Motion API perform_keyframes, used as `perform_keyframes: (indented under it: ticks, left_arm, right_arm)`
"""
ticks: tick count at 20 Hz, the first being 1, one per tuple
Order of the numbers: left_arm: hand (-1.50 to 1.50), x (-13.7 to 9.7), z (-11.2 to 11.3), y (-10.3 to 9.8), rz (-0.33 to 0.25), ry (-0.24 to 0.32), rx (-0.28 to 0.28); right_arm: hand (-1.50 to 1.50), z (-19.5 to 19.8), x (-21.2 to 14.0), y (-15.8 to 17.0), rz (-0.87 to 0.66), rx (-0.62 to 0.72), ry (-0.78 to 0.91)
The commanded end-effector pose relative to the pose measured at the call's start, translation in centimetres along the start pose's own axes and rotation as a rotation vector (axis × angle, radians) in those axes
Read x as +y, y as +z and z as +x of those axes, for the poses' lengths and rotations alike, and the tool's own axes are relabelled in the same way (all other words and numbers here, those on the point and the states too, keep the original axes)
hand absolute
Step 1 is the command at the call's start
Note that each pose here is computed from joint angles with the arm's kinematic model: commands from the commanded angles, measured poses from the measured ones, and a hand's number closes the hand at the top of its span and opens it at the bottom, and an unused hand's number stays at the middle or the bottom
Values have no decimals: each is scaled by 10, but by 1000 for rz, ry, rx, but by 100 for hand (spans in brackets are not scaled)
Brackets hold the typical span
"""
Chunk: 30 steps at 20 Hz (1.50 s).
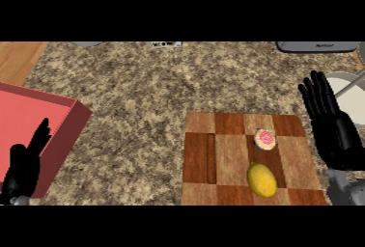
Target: Pick the lemon from the cutting board and place it in the tiered basket
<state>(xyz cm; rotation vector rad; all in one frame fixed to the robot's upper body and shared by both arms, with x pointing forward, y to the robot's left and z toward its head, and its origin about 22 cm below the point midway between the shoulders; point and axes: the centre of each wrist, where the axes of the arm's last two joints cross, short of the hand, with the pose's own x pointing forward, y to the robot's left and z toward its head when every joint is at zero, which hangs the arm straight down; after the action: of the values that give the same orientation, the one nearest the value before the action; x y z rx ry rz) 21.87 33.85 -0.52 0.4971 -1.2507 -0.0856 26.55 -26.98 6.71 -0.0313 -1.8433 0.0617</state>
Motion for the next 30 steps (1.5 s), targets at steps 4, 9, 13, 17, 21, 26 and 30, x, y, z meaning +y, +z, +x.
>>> perform_keyframes:
  ticks: [4,9,13,17,21,26,30]
  left_arm:
    - [0,13,2,7,-37,40,16]
    - [0,12,-13,16,-96,121,72]
    - [0,14,-6,17,-111,125,75]
    - [0,19,-6,16,-132,119,62]
    - [0,17,1,4,-141,127,50]
    - [0,25,0,0,-178,135,55]
    - [0,13,-6,1,-151,125,72]
  right_arm:
    - [150,-63,28,62,8,157,-532]
    - [-150,-81,47,106,-167,-33,-776]
    - [-150,-94,0,141,-177,227,-167]
    - [-150,-89,-49,153,-25,376,259]
    - [-150,-67,-49,137,89,465,384]
    - [-150,-24,-40,99,351,581,386]
    - [-150,11,-16,67,355,567,370]
